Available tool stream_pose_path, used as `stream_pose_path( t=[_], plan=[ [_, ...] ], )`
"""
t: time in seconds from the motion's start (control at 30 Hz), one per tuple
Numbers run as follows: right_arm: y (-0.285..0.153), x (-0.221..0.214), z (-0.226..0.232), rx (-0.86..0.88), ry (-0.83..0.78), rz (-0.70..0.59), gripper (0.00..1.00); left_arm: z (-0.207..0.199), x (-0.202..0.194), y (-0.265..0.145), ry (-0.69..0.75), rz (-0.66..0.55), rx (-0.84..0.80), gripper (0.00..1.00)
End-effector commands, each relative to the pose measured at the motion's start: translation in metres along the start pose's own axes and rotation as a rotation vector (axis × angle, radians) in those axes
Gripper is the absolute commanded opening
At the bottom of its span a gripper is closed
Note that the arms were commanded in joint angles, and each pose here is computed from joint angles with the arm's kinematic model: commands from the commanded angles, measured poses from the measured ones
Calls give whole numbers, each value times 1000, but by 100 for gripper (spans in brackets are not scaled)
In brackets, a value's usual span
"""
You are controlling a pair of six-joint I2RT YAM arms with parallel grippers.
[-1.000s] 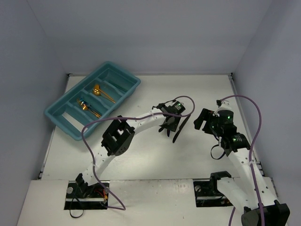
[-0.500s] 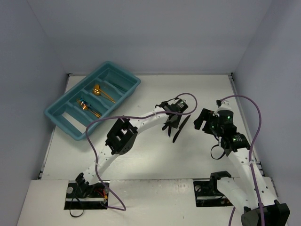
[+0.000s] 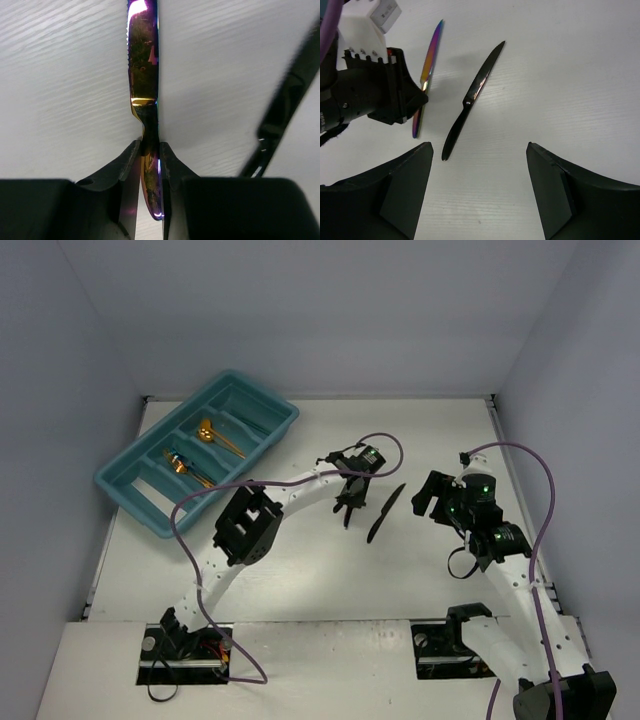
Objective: Sort the eating utensils into containers
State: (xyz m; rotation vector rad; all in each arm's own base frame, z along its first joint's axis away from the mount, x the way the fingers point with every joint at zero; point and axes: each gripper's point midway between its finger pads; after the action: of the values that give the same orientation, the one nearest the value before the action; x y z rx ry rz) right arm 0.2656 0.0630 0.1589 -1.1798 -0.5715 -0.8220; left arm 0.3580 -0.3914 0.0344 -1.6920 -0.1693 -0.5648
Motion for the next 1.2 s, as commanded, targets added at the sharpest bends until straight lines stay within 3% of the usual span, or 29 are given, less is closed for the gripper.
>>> stream_pose_path(
  t=[0.0, 0.17, 0.47, 0.67, 0.87, 1.17],
  plan=[
    [1, 9, 5, 16, 5, -37, 73, 43, 46, -73, -45, -130, 27, 0],
    [2, 9, 4, 10, 5, -34, 73, 68, 79, -128, -116, -246, -37, 0],
    [3, 8, 4, 10, 5, -29, 73, 112, 118, -160, -249, -380, -85, 0],
    [4, 7, 4, 9, 3, -23, 73, 186, 177, -187, -543, -568, -69, 0],
    [6, 5, 3, 3, 5, -12, 73, 268, 220, -171, -836, -678, -51, 0],
    [13, -1, 1, -4, 0, 22, 73, 308, 248, -94, -930, -606, -41, 0]
  ],
)
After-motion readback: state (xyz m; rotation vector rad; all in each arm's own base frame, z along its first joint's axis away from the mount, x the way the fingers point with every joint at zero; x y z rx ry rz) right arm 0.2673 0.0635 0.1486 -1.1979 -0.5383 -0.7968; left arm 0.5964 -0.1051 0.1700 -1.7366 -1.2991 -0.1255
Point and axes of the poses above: each gripper's point midway between its finger pads, its own y axis out along the fingers, its own z axis along the line the jaws close on, x = y × z, and after that the axes turned 3 degrees about -y, right-handed
